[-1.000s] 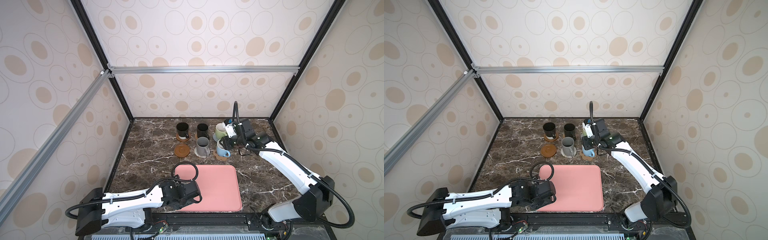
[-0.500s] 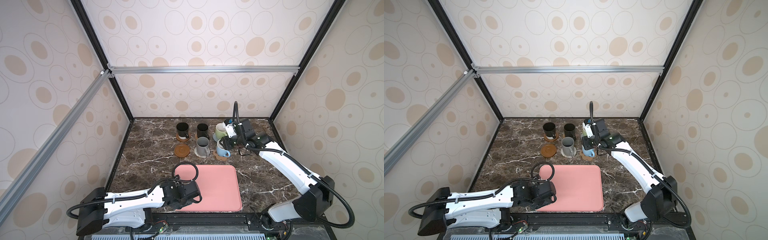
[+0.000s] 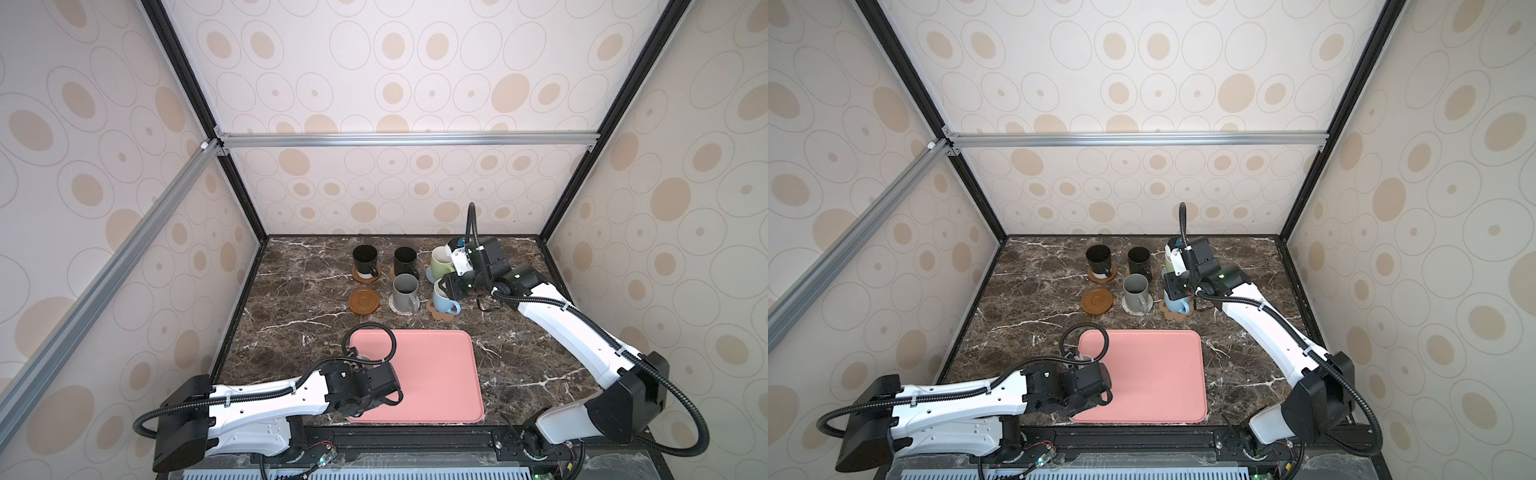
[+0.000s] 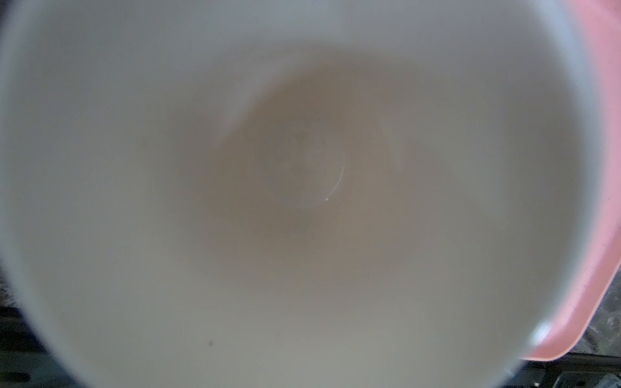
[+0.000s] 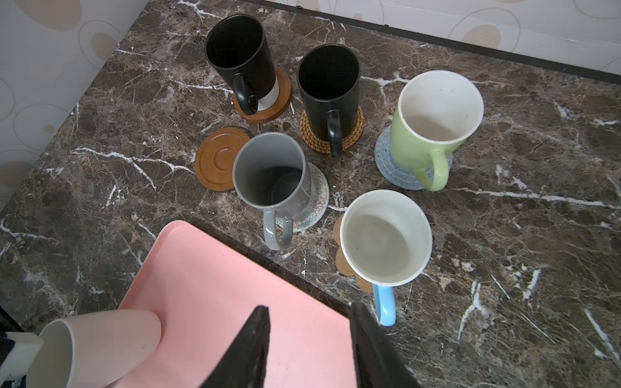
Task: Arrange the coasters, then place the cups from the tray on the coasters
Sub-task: 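Close the left gripper on the white mug and lift it off the tray, then carry the white mug with the left gripper toward the empty wooden coaster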
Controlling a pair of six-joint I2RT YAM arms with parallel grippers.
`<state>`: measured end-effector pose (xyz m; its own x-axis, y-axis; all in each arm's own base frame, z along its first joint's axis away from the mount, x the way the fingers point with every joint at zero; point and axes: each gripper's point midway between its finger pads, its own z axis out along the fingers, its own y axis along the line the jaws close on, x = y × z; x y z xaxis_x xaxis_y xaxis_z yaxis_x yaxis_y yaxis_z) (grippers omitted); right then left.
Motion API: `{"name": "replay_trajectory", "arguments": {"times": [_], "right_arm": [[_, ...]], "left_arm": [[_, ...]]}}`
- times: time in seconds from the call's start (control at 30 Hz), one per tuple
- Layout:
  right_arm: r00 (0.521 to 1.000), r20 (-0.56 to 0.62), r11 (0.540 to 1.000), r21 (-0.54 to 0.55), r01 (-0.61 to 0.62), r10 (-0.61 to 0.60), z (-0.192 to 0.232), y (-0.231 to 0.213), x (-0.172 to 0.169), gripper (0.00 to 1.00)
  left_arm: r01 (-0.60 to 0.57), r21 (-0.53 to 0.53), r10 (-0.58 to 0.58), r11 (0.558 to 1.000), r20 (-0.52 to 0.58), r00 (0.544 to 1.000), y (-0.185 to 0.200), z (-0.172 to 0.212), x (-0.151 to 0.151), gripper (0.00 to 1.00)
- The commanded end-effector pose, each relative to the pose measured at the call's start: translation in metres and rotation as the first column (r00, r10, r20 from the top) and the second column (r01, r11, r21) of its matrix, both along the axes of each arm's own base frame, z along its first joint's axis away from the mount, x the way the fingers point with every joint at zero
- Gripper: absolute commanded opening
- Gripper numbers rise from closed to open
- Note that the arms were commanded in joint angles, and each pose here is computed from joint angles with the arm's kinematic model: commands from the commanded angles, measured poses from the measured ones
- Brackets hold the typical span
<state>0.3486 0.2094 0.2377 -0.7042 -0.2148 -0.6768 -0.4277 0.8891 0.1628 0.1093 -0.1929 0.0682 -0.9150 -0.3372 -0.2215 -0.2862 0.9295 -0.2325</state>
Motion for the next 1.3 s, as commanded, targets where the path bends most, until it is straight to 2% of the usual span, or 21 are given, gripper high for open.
{"name": "replay_trajectory", "arguments": {"times": [0.0,0.77,1.07,1.27], "right_arm": [[1.000,-0.010,1.000,-0.001,0.016,-0.016,0.001,-0.007,-0.005,0.43],[1.000,-0.009,1.000,-0.003,0.022,-0.022,0.001,-0.010,-0.008,0.43],[1.000,0.001,1.000,-0.008,0.025,-0.024,0.004,-0.012,-0.009,0.43],[1.000,0.008,1.000,-0.012,0.026,-0.026,0.005,-0.014,-0.011,0.43]], "left_arm": [[0.003,0.018,-0.004,1.000,0.054,0.999,-0.002,0.014,0.013,0.18],[0.008,0.022,-0.011,1.000,0.126,0.992,-0.008,0.042,0.040,0.15],[0.002,0.040,-0.009,0.999,0.164,0.986,-0.004,0.056,0.068,0.15],[-0.009,0.052,-0.002,0.999,0.205,0.979,0.002,0.065,0.097,0.15]]}}
